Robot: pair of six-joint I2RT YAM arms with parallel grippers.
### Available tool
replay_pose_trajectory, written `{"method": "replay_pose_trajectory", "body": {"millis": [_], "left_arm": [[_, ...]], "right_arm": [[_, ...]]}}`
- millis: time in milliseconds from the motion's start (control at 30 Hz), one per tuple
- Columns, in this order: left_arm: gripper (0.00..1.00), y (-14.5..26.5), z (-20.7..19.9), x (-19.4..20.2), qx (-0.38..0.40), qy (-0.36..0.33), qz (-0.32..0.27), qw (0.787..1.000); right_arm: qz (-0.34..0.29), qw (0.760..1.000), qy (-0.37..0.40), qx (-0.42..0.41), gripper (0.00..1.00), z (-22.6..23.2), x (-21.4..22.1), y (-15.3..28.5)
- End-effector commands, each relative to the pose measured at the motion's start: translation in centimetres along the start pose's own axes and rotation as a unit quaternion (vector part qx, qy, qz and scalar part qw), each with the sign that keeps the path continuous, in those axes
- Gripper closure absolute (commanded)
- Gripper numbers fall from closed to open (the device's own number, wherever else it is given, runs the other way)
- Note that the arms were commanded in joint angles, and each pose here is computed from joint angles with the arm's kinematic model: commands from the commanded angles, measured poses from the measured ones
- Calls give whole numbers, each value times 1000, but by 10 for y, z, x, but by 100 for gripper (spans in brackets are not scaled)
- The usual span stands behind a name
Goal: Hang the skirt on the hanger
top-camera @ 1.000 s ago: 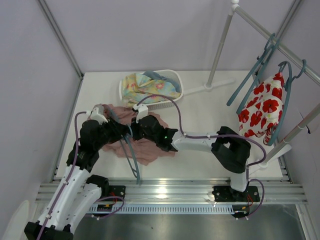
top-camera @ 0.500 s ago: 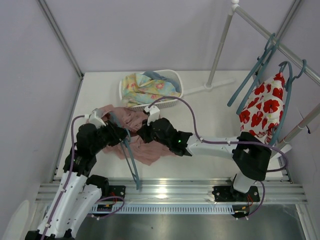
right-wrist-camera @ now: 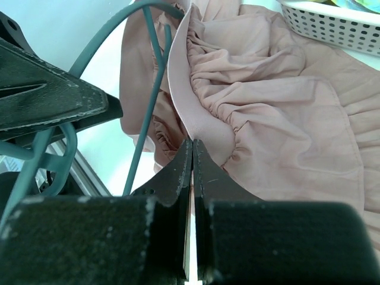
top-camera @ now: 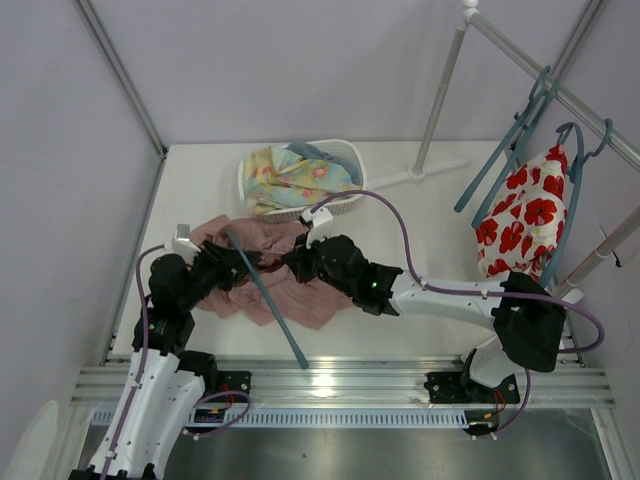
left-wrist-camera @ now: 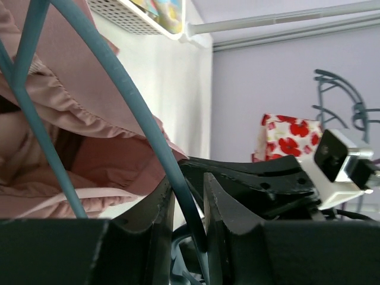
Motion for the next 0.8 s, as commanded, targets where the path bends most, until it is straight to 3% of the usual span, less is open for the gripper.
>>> {"method": "replay_pose_trajectory", "body": {"millis": [0,267,767], "left_arm": [[100,6,-24,7,62,50,29,996],[100,-2,-12,9,53,75,46,995],[100,-5,3,-29,35,111,-43,992]], "right_arm": [[-33,999,5,12,100,-4,-23,5],[-52,999,4,16,100,-9,-39,14],[-64,998,7,20,100,-13,-49,51]]}}
Point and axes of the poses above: each gripper's point midway between its finger pads, its own y axis back along the fingers, its own z axis along the line the jaws close on, x = y × z, the point moved 5 cm from there along y, back along the fingers, and after that the axes turned 15 degrees about y, right-handed, at the moved point
